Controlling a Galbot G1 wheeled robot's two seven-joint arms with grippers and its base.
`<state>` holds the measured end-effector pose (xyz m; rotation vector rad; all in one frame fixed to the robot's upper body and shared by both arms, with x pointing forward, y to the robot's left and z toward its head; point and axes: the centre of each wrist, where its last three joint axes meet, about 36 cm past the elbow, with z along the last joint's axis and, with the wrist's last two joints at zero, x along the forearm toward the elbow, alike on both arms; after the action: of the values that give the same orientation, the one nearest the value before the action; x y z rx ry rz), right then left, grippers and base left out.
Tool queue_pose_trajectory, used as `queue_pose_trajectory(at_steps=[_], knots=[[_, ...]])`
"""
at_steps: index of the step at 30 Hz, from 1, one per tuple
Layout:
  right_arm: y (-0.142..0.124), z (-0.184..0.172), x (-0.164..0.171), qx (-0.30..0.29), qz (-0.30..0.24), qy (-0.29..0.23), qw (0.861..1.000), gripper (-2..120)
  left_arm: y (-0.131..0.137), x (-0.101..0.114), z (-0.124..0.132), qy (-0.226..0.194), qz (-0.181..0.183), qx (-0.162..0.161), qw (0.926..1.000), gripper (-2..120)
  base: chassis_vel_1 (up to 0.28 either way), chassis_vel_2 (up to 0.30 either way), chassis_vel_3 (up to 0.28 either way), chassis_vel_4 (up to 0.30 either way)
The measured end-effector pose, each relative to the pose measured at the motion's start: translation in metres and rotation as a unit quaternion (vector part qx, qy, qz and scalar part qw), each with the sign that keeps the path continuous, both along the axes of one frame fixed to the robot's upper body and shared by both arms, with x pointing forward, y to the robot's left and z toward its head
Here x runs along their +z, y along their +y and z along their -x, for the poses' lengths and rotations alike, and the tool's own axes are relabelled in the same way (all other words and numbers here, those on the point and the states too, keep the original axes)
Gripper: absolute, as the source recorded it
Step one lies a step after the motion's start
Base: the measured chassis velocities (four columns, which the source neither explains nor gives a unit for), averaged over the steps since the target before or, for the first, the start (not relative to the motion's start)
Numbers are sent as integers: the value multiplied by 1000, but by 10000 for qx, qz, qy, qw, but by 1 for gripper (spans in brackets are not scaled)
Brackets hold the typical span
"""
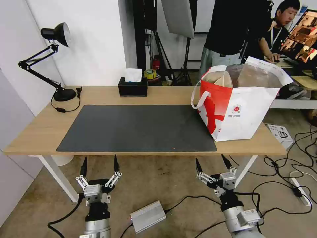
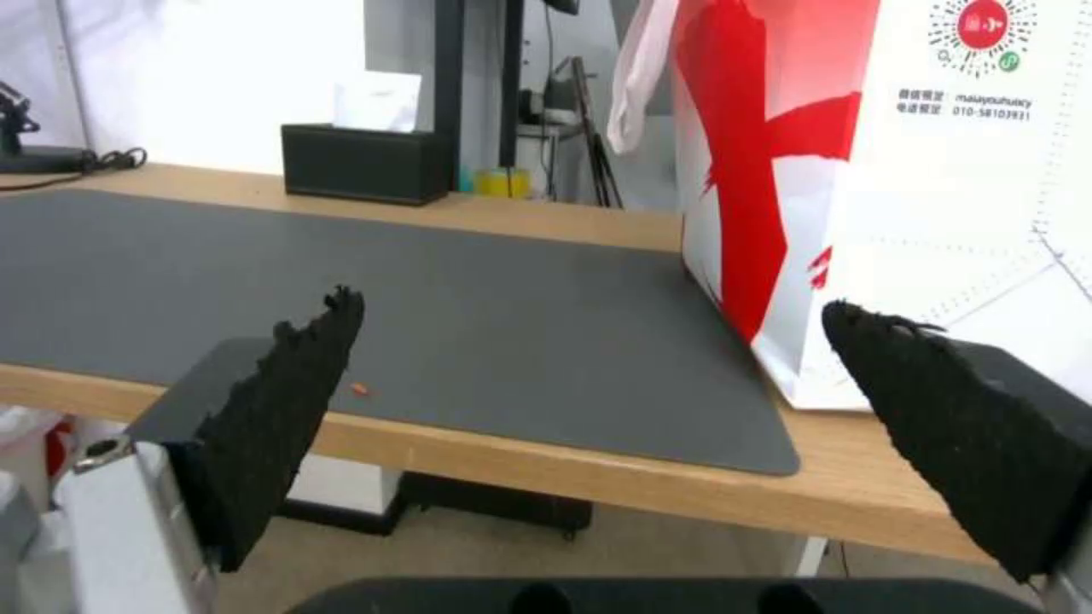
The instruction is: Pick up the trash from the table and place it into the takeout bag.
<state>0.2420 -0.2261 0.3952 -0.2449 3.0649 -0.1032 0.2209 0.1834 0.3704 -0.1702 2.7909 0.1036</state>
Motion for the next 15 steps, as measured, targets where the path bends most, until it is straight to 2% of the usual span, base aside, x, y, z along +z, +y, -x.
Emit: queue_pose_trajectory(at_steps=[15], knots=[[0,0,0,0,0,0,10000,100,1,1,-3,-60,-11,20,10000,100,0,0,0,0]])
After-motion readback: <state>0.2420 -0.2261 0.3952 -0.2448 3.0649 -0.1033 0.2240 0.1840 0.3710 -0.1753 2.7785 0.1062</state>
